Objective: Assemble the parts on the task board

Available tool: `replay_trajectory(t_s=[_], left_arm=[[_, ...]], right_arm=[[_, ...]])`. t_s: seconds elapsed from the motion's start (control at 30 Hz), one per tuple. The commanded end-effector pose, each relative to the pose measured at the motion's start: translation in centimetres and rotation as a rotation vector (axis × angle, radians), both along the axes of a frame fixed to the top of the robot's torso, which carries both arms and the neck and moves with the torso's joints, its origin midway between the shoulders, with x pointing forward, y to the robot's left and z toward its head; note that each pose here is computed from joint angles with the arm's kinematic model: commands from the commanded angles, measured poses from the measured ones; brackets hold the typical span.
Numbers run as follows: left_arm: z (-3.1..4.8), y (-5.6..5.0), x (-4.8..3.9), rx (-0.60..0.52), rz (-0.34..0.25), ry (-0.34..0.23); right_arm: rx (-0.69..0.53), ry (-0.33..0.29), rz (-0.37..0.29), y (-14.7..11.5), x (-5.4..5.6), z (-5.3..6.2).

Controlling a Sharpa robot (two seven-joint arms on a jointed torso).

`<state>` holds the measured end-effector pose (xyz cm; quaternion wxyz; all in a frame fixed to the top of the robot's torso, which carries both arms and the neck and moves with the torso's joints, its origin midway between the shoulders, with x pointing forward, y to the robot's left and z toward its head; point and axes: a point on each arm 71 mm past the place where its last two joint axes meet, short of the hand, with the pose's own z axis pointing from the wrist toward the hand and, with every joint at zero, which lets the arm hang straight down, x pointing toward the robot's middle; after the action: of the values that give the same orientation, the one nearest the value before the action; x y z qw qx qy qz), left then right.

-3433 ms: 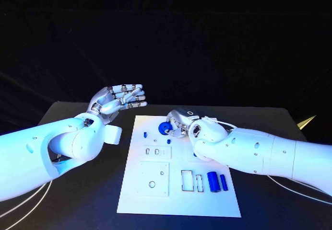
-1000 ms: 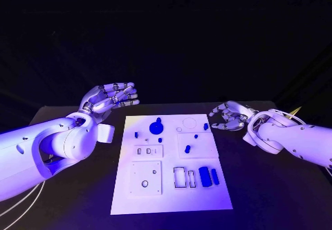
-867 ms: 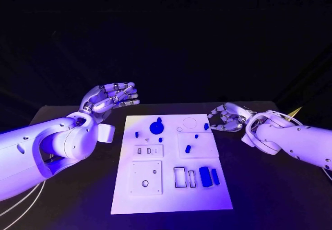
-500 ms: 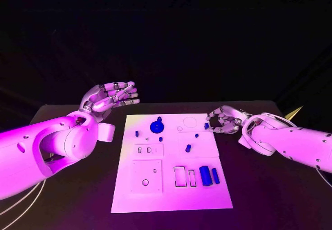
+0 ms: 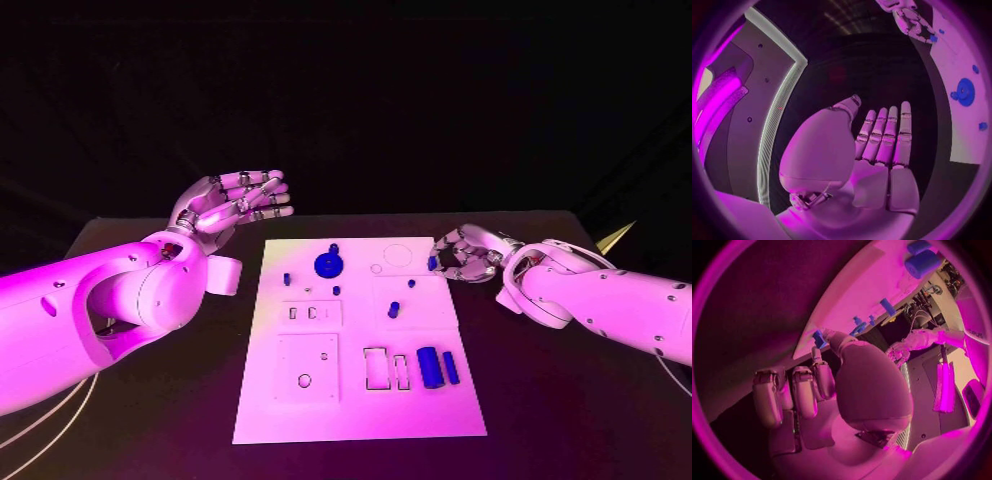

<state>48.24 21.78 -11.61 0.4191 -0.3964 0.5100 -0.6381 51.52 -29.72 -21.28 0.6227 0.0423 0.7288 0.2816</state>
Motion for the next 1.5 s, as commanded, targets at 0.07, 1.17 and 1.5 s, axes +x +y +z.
replay_trajectory(t_s=[0.07,1.17,1.5], left_arm=[[0.11,-0.20,-0.05,-0.006,-0.018,-0.011],[0.06,-0.07,-0.06,-0.003,-0.017,-0.004],[0.06,-0.05,-0.07,-0.003,-0.017,-0.004]], right_arm=[[-0.008,0.014,0.006,0.16,-0.01,-0.20],[-0.006,-0.016,-0.037,0.69,0.35,-0.08],[0.012,-0.079,-0.049,0.90,0.27,0.41]])
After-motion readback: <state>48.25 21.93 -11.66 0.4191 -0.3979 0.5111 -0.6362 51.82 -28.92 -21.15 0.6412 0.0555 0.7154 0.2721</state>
